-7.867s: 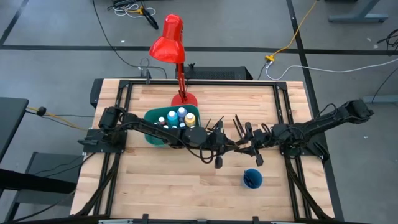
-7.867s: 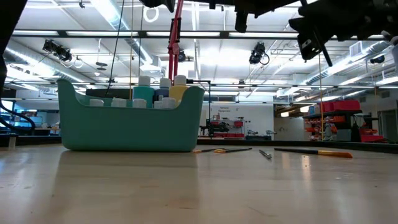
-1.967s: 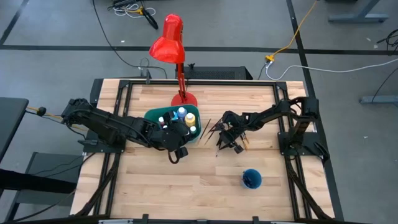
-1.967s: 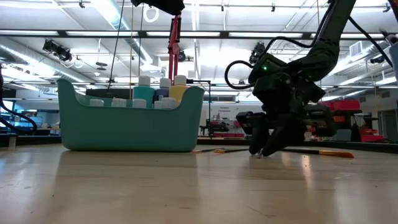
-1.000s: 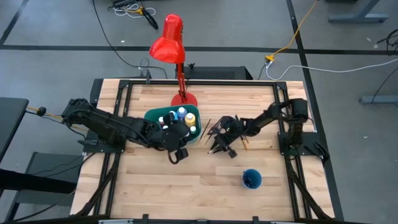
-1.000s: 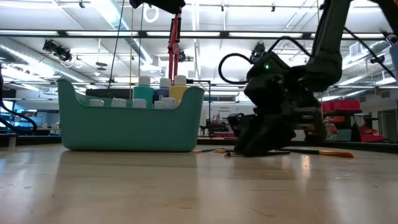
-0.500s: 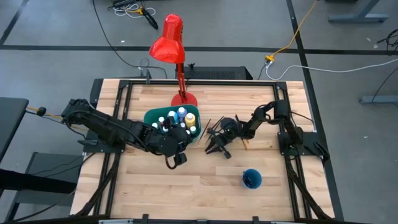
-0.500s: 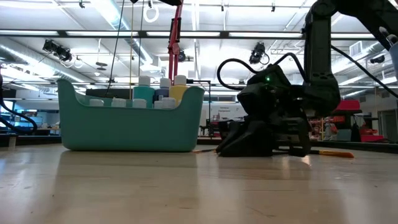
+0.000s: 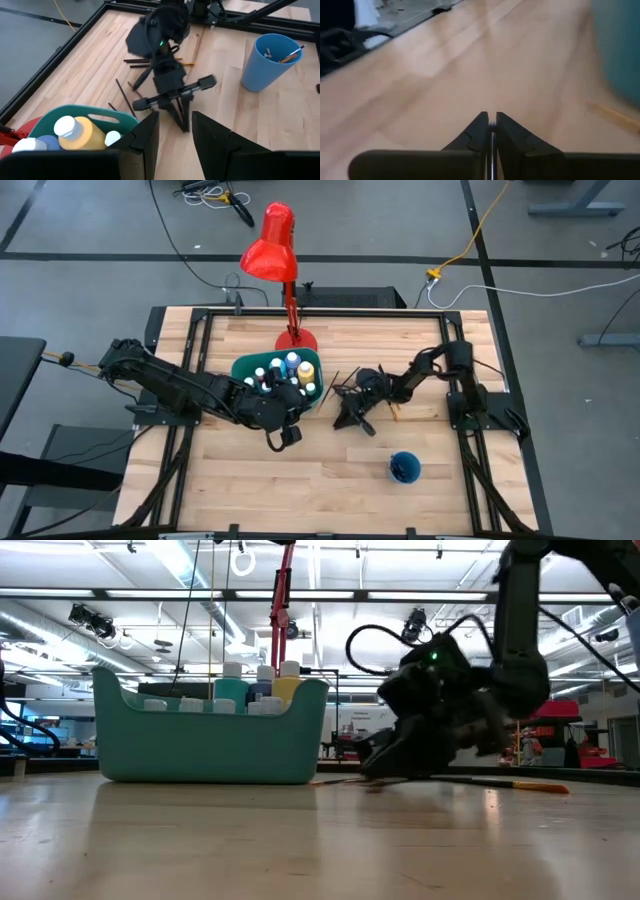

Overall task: Pick & Place Paint Supplies
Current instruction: Put the silver paint brush into the blue cup

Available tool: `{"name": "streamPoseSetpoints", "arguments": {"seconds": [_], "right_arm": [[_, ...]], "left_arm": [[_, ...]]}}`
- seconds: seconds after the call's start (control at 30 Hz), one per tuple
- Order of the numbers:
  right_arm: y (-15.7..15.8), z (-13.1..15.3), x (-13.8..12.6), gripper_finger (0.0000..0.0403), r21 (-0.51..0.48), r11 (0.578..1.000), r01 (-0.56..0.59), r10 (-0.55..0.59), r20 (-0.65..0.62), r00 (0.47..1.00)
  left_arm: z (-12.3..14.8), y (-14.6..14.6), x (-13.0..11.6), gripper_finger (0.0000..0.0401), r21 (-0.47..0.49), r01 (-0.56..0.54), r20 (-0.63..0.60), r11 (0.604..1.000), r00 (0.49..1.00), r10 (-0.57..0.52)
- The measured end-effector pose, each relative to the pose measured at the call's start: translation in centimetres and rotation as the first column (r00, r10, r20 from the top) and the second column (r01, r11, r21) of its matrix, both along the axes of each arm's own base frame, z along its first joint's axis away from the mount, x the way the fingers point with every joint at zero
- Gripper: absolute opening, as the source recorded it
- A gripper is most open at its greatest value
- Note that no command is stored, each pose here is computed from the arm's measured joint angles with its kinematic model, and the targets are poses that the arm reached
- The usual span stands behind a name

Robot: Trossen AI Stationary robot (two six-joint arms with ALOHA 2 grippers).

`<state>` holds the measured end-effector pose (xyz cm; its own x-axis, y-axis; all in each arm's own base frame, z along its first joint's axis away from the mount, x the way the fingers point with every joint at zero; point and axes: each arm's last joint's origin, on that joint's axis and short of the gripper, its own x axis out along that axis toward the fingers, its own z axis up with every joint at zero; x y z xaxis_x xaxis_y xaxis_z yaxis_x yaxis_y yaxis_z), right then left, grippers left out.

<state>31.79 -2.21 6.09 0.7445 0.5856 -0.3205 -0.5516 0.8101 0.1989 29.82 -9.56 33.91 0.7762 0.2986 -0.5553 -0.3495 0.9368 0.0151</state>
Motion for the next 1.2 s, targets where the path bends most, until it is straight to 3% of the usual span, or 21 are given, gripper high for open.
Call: {"name": "streamPoseSetpoints", "arguments": {"seconds": [0.27, 0.53, 0.7, 0.8, 1.0, 1.1, 1.2], "right_arm": [[1.6, 7.0, -0.5, 0.0008, 0.017, 0.999, -0.052, 0.047, 0.193, 0.980], [4.5, 12.3, -2.8, 0.0002, 0.037, 0.989, -0.143, 0.122, 0.342, 0.932], [5.9, 13.3, -4.0, 0.0003, -0.004, 0.998, -0.061, 0.058, 0.380, 0.923], [6.4, 12.2, -4.3, 0.0019, -0.026, 0.999, -0.046, 0.052, 0.308, 0.950], [7.0, 12.0, -4.2, 0.0080, -0.040, 0.999, 0.024, -0.011, 0.295, 0.955], [7.0, 12.1, -4.1, 0.0110, -0.053, 0.997, 0.062, -0.043, 0.314, 0.948], [6.8, 12.1, -4.0, 0.0134, -0.072, 0.991, 0.114, -0.085, 0.326, 0.942]], "left_arm": [[0.0, 0.0, 0.0, 0.0120, -0.003, 0.001, 0.006, 1.000, 1.000, -0.001], [0.0, -0.2, 0.0, 0.0120, -0.002, 0.007, 0.006, 1.000, 1.000, -0.007], [0.1, -0.4, -0.1, 0.0120, 0.003, 0.021, 0.005, 1.000, 1.000, -0.021], [-0.3, -0.4, 0.0, 0.0120, 0.004, 0.026, 0.006, 1.000, 1.000, -0.026], [-5.5, -0.8, 0.5, 0.0120, -0.082, 0.054, 0.071, 0.995, 0.996, -0.048], [-8.7, -1.6, 0.1, 0.0120, -0.141, 0.119, 0.220, 0.983, 0.972, -0.086], [-11.5, -2.1, -1.2, 0.0120, -0.132, 0.153, 0.377, 0.979, 0.921, -0.093]]}}
